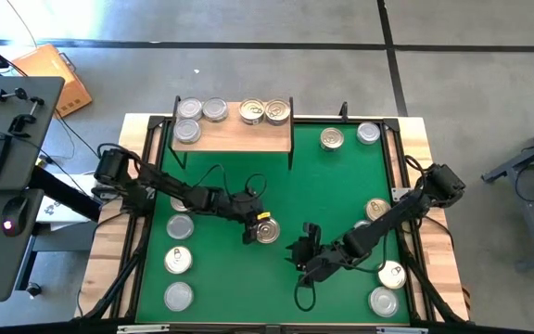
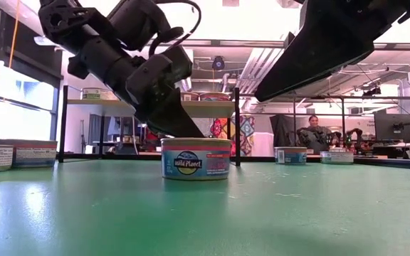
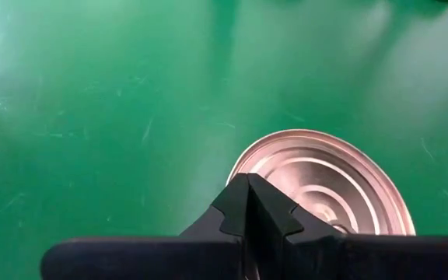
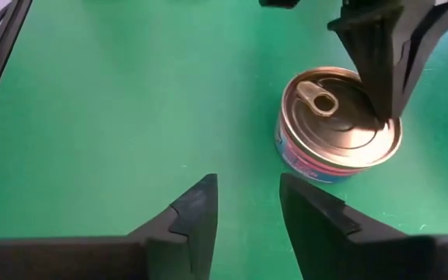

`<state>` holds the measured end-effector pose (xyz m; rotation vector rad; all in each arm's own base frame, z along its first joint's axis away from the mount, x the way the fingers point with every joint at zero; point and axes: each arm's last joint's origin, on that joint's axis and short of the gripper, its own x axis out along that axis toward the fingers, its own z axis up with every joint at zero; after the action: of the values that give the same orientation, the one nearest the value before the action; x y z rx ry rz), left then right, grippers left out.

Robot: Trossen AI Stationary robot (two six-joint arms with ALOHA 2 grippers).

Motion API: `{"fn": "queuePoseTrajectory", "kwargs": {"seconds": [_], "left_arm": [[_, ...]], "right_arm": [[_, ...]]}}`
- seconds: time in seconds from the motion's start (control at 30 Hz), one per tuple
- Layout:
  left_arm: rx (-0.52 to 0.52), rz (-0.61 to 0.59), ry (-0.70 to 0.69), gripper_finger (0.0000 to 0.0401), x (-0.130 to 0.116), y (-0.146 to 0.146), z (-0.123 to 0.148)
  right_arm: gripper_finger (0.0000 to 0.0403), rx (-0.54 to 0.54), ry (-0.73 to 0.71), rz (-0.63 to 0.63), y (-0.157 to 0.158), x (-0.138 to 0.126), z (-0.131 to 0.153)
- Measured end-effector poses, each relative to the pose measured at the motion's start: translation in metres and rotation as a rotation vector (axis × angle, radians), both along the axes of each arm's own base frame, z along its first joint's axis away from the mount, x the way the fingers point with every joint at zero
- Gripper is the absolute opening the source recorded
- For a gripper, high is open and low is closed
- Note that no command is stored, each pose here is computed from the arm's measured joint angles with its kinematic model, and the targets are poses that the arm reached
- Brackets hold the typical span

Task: Stack canned seafood by type on shelf
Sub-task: Put the blue-pink tuna can on the shelf

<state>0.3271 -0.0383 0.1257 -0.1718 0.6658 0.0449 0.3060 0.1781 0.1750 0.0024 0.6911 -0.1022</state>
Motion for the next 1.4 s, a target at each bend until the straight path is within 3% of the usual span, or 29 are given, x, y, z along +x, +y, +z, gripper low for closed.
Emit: {"fn": "queuePoseTrajectory", "kwargs": {"seconds": [0.43,0.87,1.17,1.4], "left_arm": [[-0.03,-0.025,-0.049,0.0,0.001,-0.004,0.006],[0.042,0.047,-0.008,0.0,-0.001,0.008,0.003],[0.057,0.037,0.005,0.0,-0.002,0.008,0.001],[0.068,0.018,0.019,0.0,-0.003,0.012,0.0]], "right_arm": [[0.0136,-0.052,-0.002,0.006,-0.009,0.006,0.001],[0.0136,-0.061,-0.001,0.022,-0.009,0.006,0.001],[0.0136,-0.232,-0.004,0.044,-0.017,0.01,0.0],[0.0136,-0.302,0.075,-0.036,-0.033,0.024,-0.032]]}}
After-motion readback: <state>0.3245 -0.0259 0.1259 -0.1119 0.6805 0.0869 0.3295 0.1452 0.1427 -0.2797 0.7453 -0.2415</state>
